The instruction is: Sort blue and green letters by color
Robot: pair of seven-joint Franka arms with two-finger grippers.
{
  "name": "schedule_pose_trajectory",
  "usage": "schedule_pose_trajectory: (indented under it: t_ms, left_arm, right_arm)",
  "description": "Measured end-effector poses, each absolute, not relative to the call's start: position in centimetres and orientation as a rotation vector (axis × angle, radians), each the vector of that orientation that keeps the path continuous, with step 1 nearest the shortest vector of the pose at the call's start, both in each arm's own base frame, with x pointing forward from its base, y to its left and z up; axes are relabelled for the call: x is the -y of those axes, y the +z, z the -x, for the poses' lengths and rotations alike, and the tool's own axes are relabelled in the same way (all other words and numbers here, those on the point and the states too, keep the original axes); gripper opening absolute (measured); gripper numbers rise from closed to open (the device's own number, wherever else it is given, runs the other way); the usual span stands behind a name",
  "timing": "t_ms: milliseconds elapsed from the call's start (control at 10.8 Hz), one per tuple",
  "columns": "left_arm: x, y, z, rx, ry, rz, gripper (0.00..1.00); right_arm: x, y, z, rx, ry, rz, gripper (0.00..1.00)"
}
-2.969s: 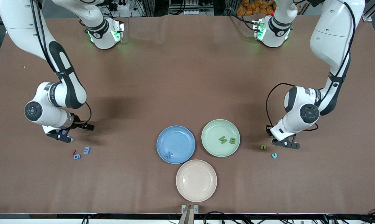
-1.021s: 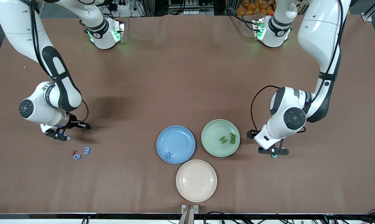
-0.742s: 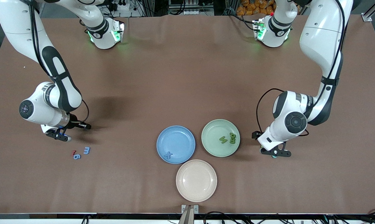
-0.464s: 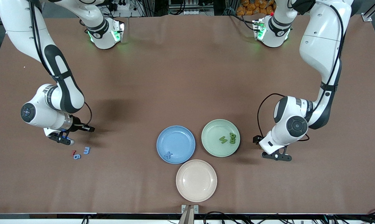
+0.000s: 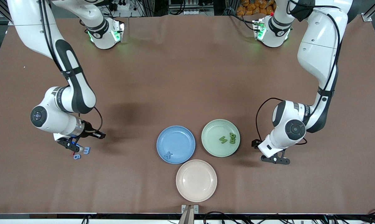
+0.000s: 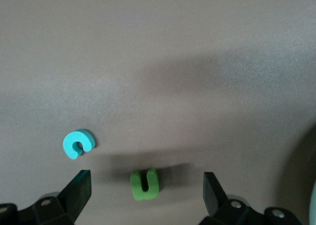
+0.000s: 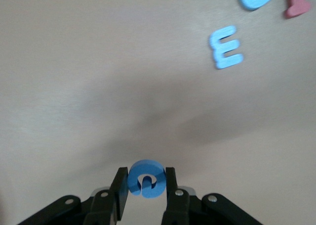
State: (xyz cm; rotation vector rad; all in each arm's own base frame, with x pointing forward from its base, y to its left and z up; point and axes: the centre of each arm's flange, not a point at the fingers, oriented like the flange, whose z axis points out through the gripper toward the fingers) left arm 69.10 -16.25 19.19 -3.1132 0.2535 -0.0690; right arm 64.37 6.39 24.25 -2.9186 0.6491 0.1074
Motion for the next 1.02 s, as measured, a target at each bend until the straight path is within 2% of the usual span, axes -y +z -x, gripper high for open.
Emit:
schedule_pose_trajectory:
  t_ms: [371,464,742,835,928,1021]
  left_arm:
    - [16.3,17.7,-68.8,-0.257,-0.088,3.12,1.0]
    - [16.3,17.5,-68.6,-0.257,-0.09,3.121,0.93]
    - [16.4,17.9,-67.9,-0.242,-0.084,3.135,0.49]
    - [16.3,18.0,-67.7,-0.24,-0.078,3.134,0.37]
    - [16.2,18.2,-67.5,-0.239,-0.076,3.134,0.28]
    - [16.1,18.3,-67.4,-0.239,-0.075,3.133,0.27]
  right_arm:
    - [-15.2,25.7,-65.6,-0.905,0.085,2.837,0.35]
    - [-18.6,26.1,-65.9,-0.987,0.085,2.788,0.35]
    - [-26.8,26.6,-66.6,-1.21,0.12,2.613,0.35]
    - [-28.9,26.9,-67.0,-1.283,0.129,2.551,0.35]
    - [-31.0,27.2,-67.5,-1.354,0.118,2.486,0.35]
    - [-33.1,27.4,-68.0,-1.424,0.088,2.407,0.35]
